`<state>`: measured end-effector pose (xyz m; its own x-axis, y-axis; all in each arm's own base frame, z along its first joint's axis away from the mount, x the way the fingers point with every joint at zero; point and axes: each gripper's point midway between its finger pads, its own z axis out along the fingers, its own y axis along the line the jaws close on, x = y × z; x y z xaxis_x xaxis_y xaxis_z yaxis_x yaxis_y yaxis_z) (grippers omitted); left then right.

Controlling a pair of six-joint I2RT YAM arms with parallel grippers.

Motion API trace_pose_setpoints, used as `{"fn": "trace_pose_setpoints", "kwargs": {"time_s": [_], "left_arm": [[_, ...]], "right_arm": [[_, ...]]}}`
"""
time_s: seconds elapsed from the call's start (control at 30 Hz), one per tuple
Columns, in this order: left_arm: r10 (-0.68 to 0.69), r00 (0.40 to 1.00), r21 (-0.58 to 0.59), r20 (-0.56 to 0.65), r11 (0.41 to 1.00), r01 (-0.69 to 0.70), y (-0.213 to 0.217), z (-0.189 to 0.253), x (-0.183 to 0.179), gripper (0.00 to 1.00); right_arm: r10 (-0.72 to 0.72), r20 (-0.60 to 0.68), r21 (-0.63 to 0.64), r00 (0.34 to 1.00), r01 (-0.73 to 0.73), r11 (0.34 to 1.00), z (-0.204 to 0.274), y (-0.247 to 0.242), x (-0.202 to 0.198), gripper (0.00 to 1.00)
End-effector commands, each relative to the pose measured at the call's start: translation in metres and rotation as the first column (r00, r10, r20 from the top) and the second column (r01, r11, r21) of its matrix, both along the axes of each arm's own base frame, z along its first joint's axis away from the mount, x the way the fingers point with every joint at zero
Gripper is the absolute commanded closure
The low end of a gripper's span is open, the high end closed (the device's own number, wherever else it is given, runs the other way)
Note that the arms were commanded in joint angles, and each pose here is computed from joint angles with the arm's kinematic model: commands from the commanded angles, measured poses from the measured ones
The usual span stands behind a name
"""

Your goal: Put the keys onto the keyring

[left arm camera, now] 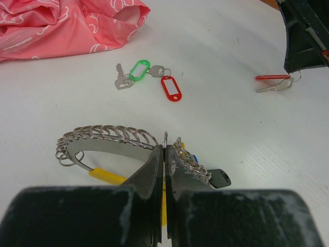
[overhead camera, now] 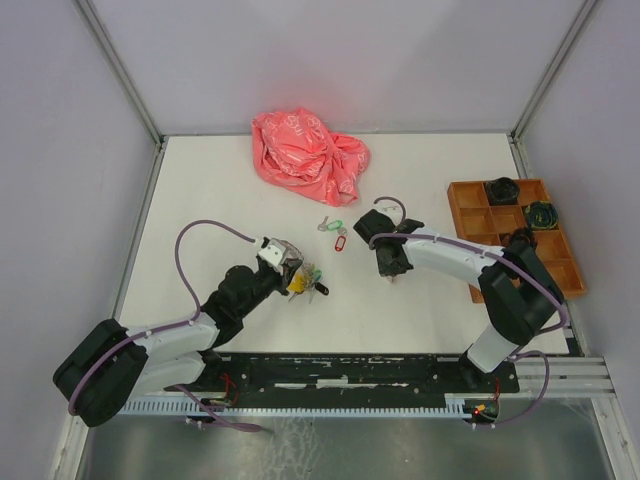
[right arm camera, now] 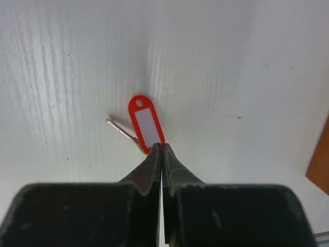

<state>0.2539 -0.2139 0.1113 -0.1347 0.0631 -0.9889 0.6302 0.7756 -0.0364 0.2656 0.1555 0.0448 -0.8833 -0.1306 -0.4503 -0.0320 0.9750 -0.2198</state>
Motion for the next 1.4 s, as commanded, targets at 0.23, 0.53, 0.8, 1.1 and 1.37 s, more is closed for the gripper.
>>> {"fn": "trace_pose_setpoints", "kwargs": {"time_s": [0.23,0.53,0.8,1.1,1.37], "left_arm": [[-0.006,0.996,-0.065,0.087,0.998,0.012,-0.01,0.039,0.01,0.97],[-0.012,0.996,-0.063,0.083,0.998,0.017,-0.012,0.039,0.01,0.97],[-0.013,0.997,-0.062,0.082,0.998,0.019,-0.012,0.039,0.01,0.97],[-0.018,0.997,-0.058,0.081,0.998,0.022,-0.012,0.039,0.01,0.97],[-0.02,0.997,-0.058,0.08,0.998,0.025,-0.013,0.039,0.01,0.97]], "right_arm": [[0.007,-0.126,0.143,0.992,0.011,0.99,-0.018,0.041,-0.005,0.9],[0.098,-0.069,0.169,0.993,-0.085,0.982,0.01,0.047,0.005,0.58],[0.302,-0.061,0.236,0.951,-0.281,0.93,0.015,0.074,0.016,0.52],[0.332,-0.1,0.347,0.938,-0.28,0.895,-0.011,0.085,0.04,0.57],[0.229,-0.196,0.344,0.954,-0.152,0.926,-0.028,0.049,0.028,0.57]]}}
